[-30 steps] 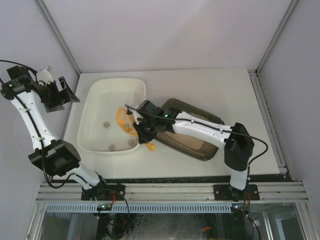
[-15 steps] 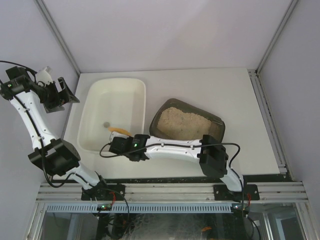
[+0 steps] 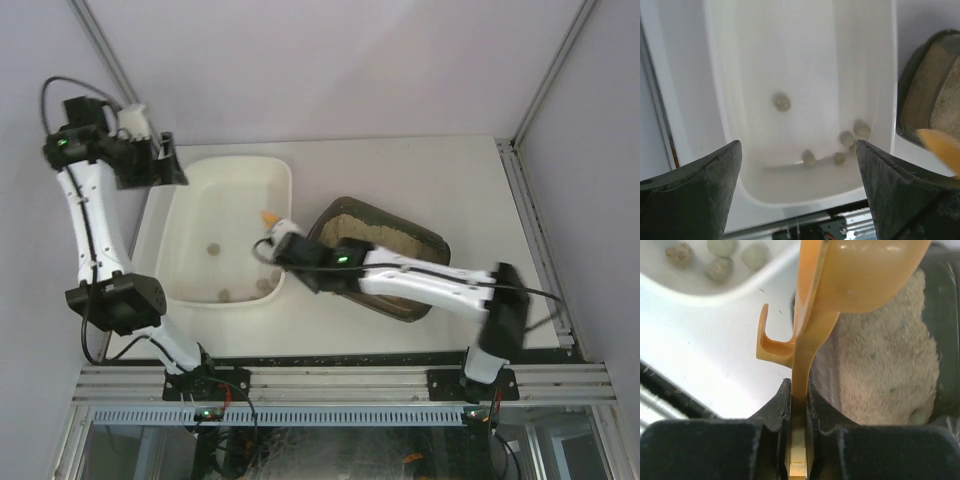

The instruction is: Clean the litter box

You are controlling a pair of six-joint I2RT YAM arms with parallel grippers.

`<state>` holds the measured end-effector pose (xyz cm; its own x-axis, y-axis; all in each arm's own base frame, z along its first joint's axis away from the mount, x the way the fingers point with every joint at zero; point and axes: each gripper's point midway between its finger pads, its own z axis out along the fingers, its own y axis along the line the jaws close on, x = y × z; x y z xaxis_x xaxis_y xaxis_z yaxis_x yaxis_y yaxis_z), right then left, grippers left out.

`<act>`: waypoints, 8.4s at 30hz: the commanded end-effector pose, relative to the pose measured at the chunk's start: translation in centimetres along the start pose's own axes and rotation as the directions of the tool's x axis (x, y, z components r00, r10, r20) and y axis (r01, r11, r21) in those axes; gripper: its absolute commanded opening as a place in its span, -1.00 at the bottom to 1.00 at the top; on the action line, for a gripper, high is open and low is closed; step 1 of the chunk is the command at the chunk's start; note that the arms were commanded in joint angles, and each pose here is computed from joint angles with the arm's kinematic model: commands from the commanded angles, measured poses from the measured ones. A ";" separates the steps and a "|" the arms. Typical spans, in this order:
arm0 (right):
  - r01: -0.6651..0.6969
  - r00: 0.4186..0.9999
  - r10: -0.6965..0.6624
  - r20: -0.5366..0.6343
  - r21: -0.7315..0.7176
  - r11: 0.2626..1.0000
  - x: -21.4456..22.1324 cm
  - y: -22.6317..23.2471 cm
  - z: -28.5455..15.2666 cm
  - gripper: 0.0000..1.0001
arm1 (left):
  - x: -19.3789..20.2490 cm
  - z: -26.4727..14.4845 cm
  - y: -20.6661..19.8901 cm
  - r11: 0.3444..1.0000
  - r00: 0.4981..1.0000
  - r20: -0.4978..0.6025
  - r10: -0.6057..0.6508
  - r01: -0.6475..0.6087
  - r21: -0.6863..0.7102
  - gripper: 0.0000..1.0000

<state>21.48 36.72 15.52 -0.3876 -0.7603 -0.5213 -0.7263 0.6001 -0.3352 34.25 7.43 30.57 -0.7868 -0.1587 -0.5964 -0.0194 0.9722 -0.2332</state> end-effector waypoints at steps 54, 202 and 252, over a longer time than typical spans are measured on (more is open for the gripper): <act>-0.788 0.004 0.974 0.225 -0.599 0.142 17.7 -10.6 -19.0 -1.00 | 15.7 28.7 -48.7 0.065 0.310 0.438 0.844 -0.869 0.490 -0.99; -0.868 -0.087 0.749 -0.657 -0.319 -0.380 6.4 -8.2 2.5 -1.00 | 13.2 25.9 -36.2 0.545 0.880 -0.124 0.459 -0.169 0.821 0.97; -0.703 0.418 0.750 -0.513 -0.705 -0.090 4.6 -1.7 4.5 -1.00 | 19.2 21.3 -32.9 0.559 0.888 -0.189 0.419 -0.088 0.825 0.93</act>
<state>22.93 30.47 7.89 -0.9861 0.0927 0.1380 0.1654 0.4655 0.8695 37.60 -31.07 11.17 -0.7261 0.2595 -0.6368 0.6752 0.4441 -0.5890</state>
